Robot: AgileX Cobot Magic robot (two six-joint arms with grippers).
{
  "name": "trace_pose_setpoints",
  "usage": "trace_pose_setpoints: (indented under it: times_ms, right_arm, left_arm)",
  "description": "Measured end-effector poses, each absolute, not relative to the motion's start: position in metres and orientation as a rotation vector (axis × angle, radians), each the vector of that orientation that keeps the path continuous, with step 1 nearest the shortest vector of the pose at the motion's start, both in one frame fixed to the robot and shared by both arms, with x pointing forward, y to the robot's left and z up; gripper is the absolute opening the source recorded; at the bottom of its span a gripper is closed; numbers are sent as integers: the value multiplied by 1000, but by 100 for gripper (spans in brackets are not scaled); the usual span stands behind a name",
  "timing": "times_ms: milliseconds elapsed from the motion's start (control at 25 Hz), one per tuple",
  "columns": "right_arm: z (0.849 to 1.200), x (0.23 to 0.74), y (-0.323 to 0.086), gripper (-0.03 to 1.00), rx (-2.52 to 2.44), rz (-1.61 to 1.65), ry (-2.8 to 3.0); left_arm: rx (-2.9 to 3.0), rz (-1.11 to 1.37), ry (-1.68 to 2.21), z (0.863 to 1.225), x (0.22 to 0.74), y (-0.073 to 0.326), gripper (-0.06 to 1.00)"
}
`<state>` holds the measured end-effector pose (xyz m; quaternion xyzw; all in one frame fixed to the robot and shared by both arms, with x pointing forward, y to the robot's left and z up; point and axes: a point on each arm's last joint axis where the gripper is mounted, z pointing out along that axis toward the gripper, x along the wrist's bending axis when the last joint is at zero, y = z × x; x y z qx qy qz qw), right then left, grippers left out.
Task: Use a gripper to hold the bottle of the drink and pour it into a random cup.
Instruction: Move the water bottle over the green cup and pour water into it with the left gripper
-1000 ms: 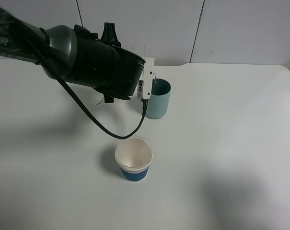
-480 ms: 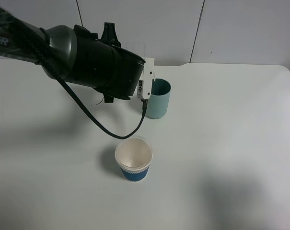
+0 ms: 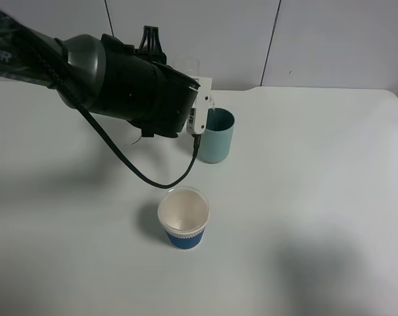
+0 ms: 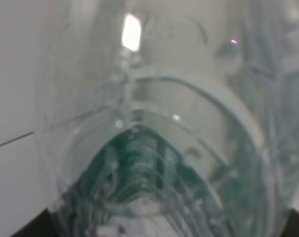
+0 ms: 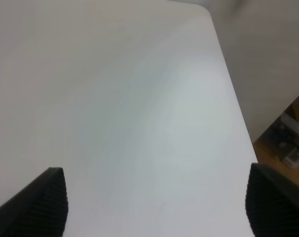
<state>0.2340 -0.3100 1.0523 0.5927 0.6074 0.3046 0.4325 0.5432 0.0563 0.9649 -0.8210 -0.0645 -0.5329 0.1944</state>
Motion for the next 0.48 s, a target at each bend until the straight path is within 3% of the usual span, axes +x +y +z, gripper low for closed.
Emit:
trace_pose_setpoints:
  times_ms: [480]
  right_arm:
    - [1052,234,-310,74,1477,759,1514]
  left_arm:
    - [-2295,-1502,-168,966,544,56,52]
